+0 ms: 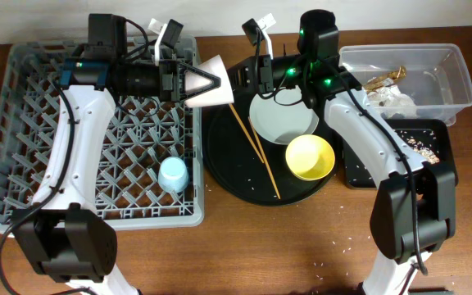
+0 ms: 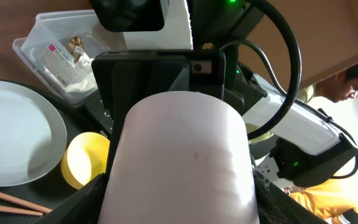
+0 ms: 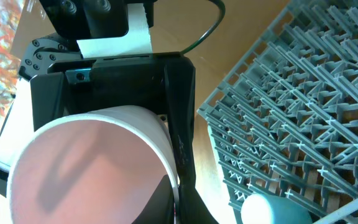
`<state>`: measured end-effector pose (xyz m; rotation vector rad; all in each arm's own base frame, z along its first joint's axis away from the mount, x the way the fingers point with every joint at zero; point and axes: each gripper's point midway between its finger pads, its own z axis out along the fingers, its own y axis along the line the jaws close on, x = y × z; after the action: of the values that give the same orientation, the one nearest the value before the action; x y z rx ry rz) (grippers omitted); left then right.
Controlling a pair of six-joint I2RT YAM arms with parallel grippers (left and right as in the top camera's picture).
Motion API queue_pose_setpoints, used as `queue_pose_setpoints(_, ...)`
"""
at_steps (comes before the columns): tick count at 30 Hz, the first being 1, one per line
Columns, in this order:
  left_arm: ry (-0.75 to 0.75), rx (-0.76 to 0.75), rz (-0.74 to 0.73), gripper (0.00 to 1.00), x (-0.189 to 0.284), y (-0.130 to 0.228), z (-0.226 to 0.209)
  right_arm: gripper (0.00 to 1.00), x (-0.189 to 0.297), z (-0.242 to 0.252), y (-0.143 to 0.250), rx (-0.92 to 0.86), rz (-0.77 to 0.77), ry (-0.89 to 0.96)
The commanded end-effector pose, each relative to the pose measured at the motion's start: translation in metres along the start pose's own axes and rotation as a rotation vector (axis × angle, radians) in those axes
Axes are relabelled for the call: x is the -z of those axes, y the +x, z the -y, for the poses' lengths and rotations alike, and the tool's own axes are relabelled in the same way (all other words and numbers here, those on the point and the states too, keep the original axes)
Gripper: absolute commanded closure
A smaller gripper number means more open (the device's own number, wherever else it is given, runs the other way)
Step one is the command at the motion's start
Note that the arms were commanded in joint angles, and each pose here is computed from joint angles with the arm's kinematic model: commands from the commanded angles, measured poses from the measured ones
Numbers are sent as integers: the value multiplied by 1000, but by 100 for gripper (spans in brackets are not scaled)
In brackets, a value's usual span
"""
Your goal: Sort waste into correct bins and load items into the dishwasher rack
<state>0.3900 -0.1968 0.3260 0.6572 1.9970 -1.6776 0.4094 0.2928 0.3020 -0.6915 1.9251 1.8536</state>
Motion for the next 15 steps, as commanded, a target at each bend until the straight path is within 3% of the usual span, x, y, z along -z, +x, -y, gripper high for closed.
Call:
queue_pose_setpoints(1, 68, -38, -5, 43, -4, 0, 23, 57, 1, 15, -16, 4, 86, 102)
queue_pose_setpoints(3, -56, -29, -17, 50, -4, 2, 2, 28, 6, 17, -18, 6, 96, 110)
queue_pose_setpoints(7, -284, 46, -31, 50, 2, 6, -36, 0, 25, 25, -25, -8, 127, 137)
queue_pose_setpoints(15, -542, 107, -45, 50, 20, 14, -76, 1, 63, 59, -18, -86, 160, 261)
